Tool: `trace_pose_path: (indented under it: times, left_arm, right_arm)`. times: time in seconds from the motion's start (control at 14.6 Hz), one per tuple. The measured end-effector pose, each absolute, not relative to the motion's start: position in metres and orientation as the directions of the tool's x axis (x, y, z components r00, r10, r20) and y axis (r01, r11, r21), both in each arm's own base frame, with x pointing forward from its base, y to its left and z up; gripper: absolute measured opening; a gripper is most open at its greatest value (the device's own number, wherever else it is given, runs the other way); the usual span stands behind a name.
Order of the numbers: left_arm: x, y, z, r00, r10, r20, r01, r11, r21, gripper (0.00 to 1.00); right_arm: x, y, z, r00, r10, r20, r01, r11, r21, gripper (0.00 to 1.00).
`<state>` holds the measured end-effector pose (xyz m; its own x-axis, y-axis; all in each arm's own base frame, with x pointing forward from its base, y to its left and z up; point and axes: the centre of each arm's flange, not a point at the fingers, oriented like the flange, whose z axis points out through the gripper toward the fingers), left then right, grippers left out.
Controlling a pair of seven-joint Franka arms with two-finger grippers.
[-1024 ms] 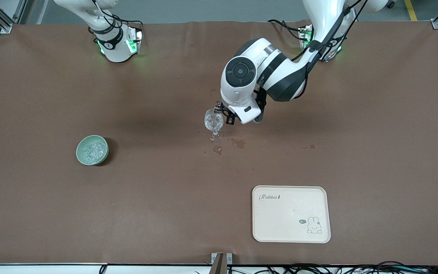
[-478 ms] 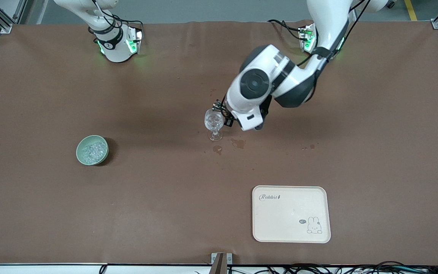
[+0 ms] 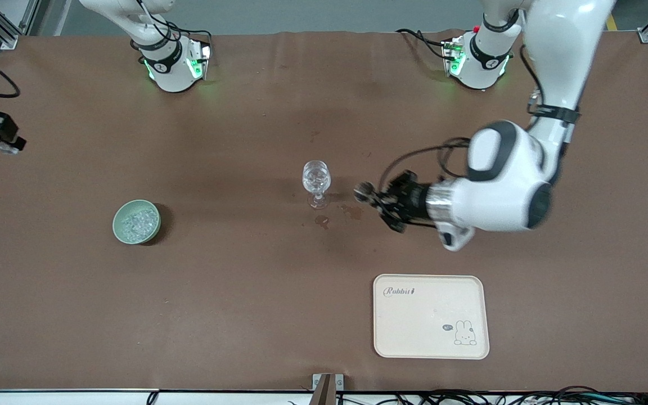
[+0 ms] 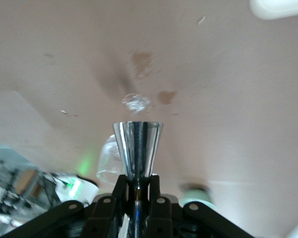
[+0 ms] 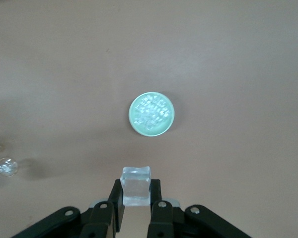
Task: Pour wine and add ice with both arms
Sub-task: 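Move the jigger to the tray and the ice over the glass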
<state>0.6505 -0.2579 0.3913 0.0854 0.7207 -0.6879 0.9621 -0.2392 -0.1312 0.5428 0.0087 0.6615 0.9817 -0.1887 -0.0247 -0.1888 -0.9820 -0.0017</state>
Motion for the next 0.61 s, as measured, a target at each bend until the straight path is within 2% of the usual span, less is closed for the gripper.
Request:
trace_pose_path:
  times: [0.34,0.61]
  left_arm:
    - [0.710,-0.107,0.324,-0.017,0.595,-0.804,0.993,-0.083,-0.082,0.21]
    - [0.732,-0.062,0.250,-0.063,0.557,-0.828,0.998,0.050,-0.042,0.21]
  right_arm:
    - [0.530,0.137,0.655,0.967,-0.254,-0.037,-0.254,-0.967,0.006,0.25]
    - [0.540,0.229,0.609,0.941,-0.334,-0.055,-0.335,-0.942,-0.018,0.25]
